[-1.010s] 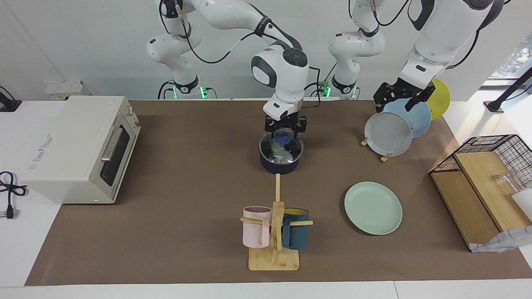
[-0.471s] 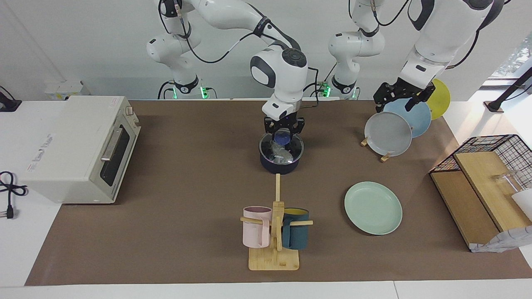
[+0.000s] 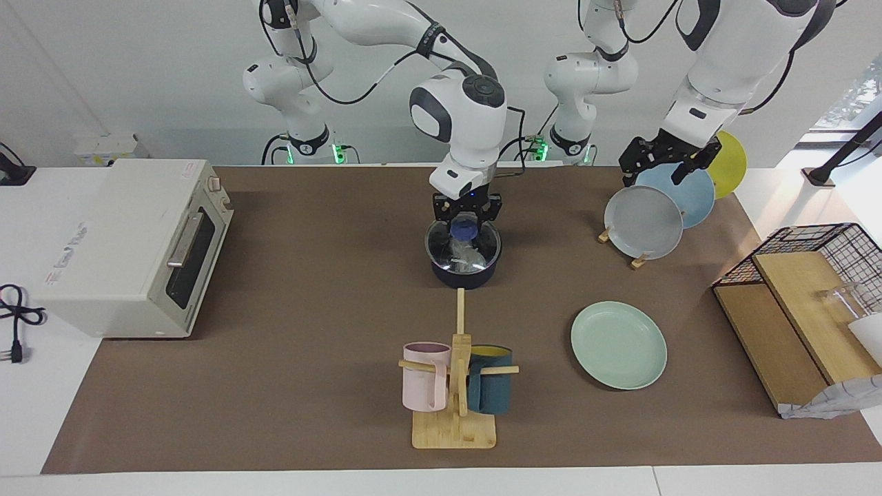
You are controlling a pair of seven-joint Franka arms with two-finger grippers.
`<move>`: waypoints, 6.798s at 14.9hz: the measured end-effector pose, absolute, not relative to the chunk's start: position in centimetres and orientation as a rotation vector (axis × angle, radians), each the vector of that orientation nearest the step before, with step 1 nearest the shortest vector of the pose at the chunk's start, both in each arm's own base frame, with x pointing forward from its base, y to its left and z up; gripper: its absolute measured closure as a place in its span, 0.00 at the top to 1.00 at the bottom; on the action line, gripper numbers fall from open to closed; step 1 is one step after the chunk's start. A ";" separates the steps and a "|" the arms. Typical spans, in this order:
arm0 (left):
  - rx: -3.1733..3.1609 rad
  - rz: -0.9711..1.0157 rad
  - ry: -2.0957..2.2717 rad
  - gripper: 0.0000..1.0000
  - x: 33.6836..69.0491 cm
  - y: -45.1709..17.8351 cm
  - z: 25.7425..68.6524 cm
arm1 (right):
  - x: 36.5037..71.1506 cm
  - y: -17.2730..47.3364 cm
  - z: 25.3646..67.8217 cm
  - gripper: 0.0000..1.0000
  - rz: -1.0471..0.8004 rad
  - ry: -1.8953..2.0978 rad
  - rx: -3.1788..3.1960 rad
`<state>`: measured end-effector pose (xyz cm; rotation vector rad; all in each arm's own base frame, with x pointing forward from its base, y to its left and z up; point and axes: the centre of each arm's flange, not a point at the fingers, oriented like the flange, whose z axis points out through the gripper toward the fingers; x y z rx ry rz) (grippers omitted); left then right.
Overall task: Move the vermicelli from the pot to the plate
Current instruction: 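Grasp the lid knob with the right gripper and lift it off, then carry the glass lid with the right gripper toward the toaster oven, then set the lid down while the left gripper reaches into the saucepan, then grasp the white vermicelli in the saucepan with the left gripper, then lift the vermicelli with the left gripper and carry it to the green plate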
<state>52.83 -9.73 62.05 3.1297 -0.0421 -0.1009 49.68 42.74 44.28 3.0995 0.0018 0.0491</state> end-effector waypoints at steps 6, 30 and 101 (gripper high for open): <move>3.130 -0.101 -0.042 1.00 52.8 -9.7 62.1 | 54.0 36.0 48.2 0.66 0.043 0.081 3.092; 3.130 -0.101 -0.042 1.00 52.8 -9.7 62.1 | 56.4 3.2 35.5 0.66 0.026 0.357 3.075; 2.962 0.042 0.056 0.13 63.9 -10.8 52.5 | 53.1 -0.4 63.4 1.00 -0.128 0.099 3.105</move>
